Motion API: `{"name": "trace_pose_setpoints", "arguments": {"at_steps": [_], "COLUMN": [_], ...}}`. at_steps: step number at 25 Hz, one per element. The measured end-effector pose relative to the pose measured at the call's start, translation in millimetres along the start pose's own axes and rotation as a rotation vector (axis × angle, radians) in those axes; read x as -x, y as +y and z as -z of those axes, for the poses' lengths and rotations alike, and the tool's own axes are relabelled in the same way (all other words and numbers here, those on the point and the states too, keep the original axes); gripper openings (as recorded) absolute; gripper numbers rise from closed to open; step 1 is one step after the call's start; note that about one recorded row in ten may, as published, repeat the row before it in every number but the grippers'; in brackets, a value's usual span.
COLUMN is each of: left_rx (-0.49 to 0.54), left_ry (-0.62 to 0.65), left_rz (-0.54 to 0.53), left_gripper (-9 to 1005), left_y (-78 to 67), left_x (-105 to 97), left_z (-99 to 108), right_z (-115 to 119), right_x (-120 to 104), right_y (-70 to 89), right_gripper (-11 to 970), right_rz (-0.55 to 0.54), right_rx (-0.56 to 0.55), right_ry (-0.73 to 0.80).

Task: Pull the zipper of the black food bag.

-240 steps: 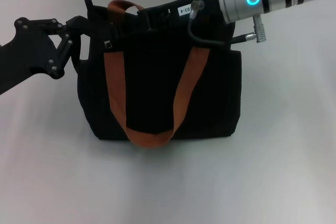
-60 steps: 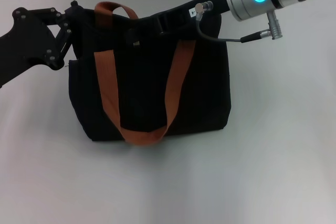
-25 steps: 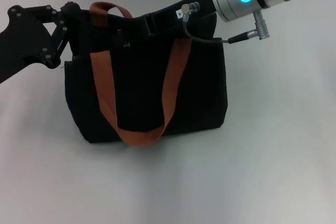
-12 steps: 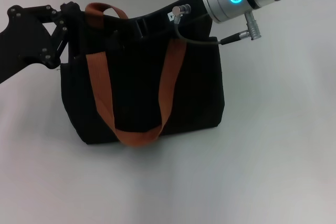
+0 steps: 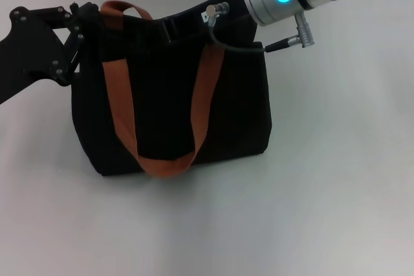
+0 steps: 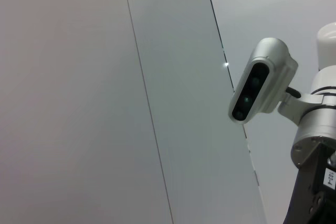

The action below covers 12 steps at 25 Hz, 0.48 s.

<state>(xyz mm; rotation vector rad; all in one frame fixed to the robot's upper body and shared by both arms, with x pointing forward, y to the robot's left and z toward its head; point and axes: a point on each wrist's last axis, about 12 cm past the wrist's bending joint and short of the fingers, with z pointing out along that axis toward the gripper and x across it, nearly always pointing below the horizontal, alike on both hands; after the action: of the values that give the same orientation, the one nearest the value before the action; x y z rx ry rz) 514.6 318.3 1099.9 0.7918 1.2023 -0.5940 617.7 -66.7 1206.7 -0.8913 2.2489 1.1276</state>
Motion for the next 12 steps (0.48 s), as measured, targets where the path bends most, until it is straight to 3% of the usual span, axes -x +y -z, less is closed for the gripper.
{"name": "trace_pose_setpoints", "arguments": {"at_steps": [5,12], "left_rx": [-0.008,-0.009], "left_ry": [-0.007,-0.011], "left_rz": [0.001,0.006], "left_gripper": [54,54], "left_y": [-1.2,-3.2], "left_x": [0.6,0.4], "left_z": [0.2,2.5], "right_z": [-4.5,-4.4], "right_x": [-0.2,1.0], "right_y": [1.9,4.2], "right_gripper": [221,133], "right_rz": [0.012,0.028], "right_rx": [-0.010,-0.015], "right_ry": [0.006,-0.005]}}
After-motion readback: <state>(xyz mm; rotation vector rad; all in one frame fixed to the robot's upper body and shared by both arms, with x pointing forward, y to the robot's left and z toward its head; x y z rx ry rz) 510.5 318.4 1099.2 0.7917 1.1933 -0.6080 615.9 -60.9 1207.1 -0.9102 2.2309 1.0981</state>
